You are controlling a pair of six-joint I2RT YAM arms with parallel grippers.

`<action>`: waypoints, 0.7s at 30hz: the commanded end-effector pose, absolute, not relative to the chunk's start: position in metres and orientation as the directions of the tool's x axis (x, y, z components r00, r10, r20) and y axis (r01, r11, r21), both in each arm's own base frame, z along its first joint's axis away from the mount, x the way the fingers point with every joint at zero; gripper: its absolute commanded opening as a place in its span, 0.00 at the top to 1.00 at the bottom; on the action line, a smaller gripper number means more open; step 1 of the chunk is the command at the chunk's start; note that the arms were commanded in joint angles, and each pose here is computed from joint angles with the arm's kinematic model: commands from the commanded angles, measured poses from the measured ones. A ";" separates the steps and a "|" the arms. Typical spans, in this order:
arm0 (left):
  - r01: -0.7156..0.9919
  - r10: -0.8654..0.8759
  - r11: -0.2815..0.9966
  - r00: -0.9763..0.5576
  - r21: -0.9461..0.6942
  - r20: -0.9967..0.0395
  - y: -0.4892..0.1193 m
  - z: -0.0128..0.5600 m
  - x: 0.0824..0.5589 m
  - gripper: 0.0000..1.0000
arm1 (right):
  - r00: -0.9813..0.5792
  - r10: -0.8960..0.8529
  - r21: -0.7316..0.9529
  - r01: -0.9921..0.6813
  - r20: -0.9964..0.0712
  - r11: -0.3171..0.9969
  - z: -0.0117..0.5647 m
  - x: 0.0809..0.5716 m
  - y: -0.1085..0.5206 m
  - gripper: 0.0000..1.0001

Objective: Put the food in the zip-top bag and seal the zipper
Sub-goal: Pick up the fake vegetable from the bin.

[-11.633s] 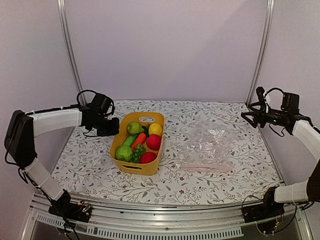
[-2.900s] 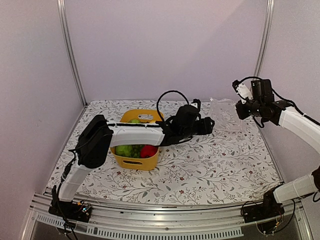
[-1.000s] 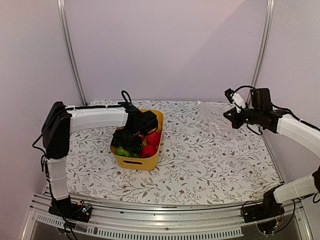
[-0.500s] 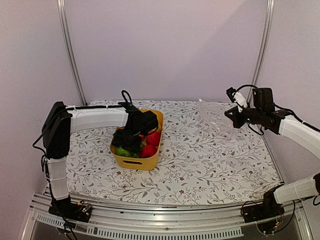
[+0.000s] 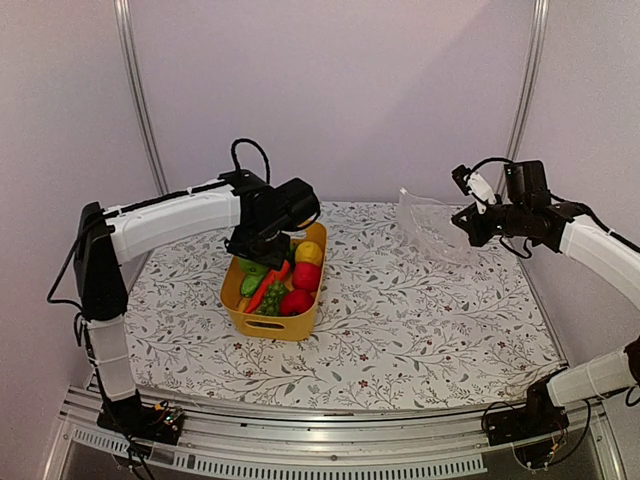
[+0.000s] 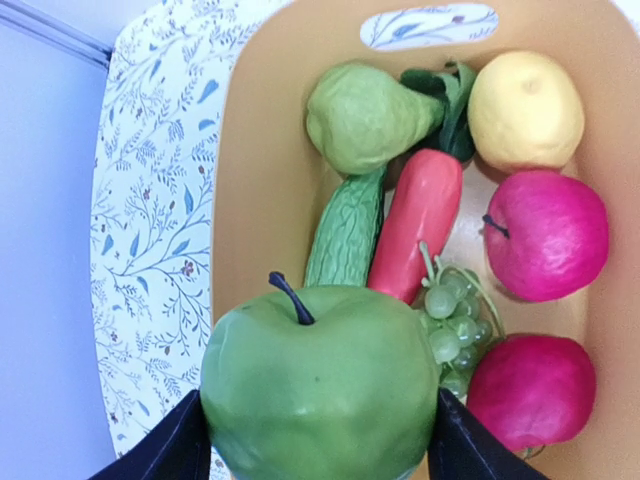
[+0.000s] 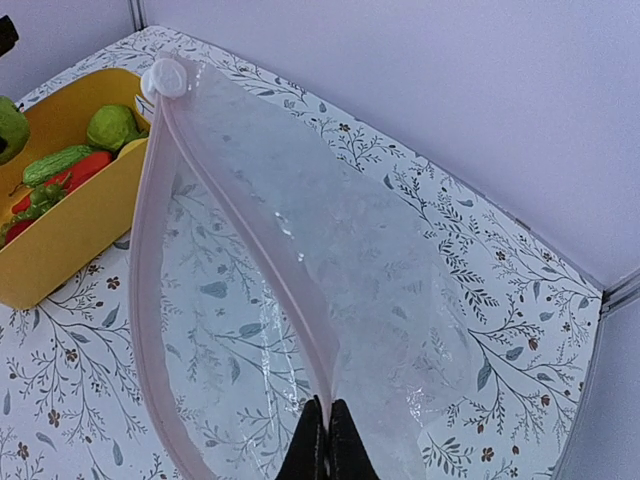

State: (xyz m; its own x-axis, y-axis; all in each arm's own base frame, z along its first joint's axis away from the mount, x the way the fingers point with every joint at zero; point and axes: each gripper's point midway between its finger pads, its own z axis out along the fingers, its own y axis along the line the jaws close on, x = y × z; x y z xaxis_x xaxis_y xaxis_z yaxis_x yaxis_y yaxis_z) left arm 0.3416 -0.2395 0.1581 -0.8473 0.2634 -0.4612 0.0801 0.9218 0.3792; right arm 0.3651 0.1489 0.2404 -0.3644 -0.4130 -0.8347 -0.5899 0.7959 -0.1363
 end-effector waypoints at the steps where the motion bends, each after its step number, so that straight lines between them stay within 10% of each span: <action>1: 0.115 0.296 0.936 -0.768 0.332 -0.568 -0.255 0.202 0.351 0.63 | -0.414 -0.445 -0.128 -0.602 -0.794 0.788 0.243 0.363 0.146 1.00; 12: 0.391 0.185 0.920 -0.476 -0.019 -0.860 -0.352 0.298 0.323 0.73 | -0.435 -0.453 -0.049 -0.676 -0.779 0.735 0.252 0.344 0.160 1.00; 21: 0.745 -0.138 0.616 -0.218 -0.257 -0.966 -0.420 0.380 0.253 0.72 | -0.461 -0.448 0.042 -0.731 -0.765 0.681 0.261 0.327 0.182 1.00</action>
State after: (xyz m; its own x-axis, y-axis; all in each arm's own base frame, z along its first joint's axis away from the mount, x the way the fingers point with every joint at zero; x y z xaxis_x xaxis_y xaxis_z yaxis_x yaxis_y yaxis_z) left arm 0.2814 -0.3842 0.3110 -0.3962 0.0865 -0.9141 0.5598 0.8119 -0.1658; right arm 0.3395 0.1685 0.2616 -0.4316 -0.4492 -0.7823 -0.6967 0.7168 -0.0272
